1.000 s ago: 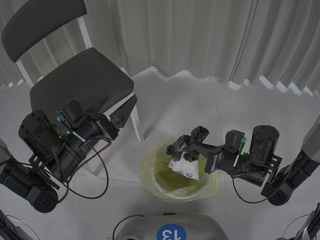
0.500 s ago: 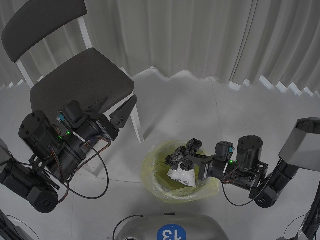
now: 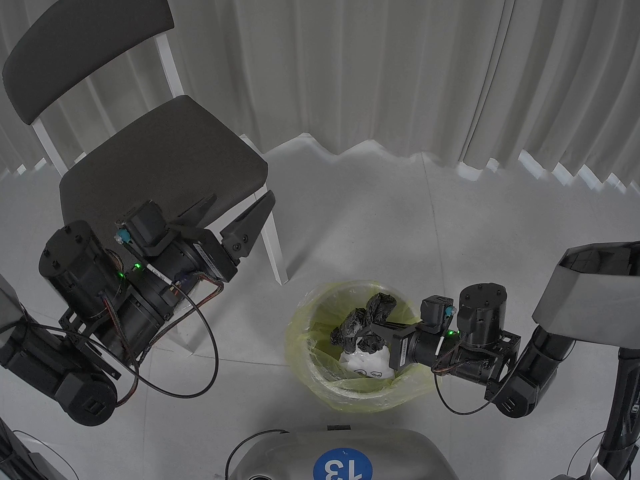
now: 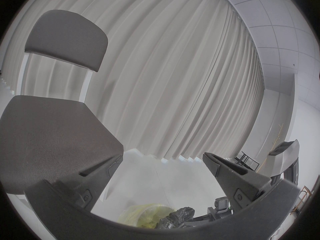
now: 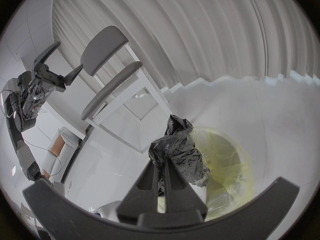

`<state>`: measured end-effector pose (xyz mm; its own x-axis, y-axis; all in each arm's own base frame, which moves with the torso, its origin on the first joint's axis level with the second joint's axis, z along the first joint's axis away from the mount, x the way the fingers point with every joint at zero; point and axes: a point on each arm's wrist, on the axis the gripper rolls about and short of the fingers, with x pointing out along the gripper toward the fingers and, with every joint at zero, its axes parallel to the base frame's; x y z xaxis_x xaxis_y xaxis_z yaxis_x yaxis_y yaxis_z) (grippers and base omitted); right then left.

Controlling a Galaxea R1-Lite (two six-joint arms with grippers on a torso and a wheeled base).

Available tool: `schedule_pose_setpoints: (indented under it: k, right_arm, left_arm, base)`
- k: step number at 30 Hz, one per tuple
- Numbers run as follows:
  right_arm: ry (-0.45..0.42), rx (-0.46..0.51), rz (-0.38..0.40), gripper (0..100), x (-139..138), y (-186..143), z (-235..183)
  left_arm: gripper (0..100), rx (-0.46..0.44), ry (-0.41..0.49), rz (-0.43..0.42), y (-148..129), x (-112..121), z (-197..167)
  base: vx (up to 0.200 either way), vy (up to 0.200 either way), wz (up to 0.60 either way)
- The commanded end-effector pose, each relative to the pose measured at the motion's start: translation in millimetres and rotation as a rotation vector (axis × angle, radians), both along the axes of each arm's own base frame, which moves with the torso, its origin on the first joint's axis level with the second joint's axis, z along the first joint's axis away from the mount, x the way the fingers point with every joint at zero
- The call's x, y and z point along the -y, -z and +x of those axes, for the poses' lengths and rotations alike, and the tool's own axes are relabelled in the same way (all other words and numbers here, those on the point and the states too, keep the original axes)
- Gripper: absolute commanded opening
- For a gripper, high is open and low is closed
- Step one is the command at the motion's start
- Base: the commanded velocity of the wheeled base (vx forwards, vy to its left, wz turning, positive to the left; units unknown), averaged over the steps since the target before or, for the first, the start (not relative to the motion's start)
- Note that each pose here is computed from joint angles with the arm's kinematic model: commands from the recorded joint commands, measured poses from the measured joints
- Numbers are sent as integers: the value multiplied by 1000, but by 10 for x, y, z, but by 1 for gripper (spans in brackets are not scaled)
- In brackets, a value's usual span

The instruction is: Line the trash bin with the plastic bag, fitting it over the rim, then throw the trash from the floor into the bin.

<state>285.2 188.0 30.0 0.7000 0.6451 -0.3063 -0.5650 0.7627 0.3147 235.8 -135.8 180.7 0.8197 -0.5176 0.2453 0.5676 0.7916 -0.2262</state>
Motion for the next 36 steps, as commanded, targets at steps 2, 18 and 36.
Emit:
schedule_pose_setpoints:
  k: [2,18,36]
  right_arm:
    - [0,-10,-7,0,-17,82,16]
    - [60,98,59,0,124,-204,184]
    - [-29,-8,-10,0,-93,214,-33]
  left_arm:
    - [100,-3,0,1,8,2,5]
    - [100,-3,4,3,12,14,1]
    - [100,4,2,0,-7,2,-10]
  base:
    - [0,0,0]
    - [0,0,0]
    - [0,0,0]
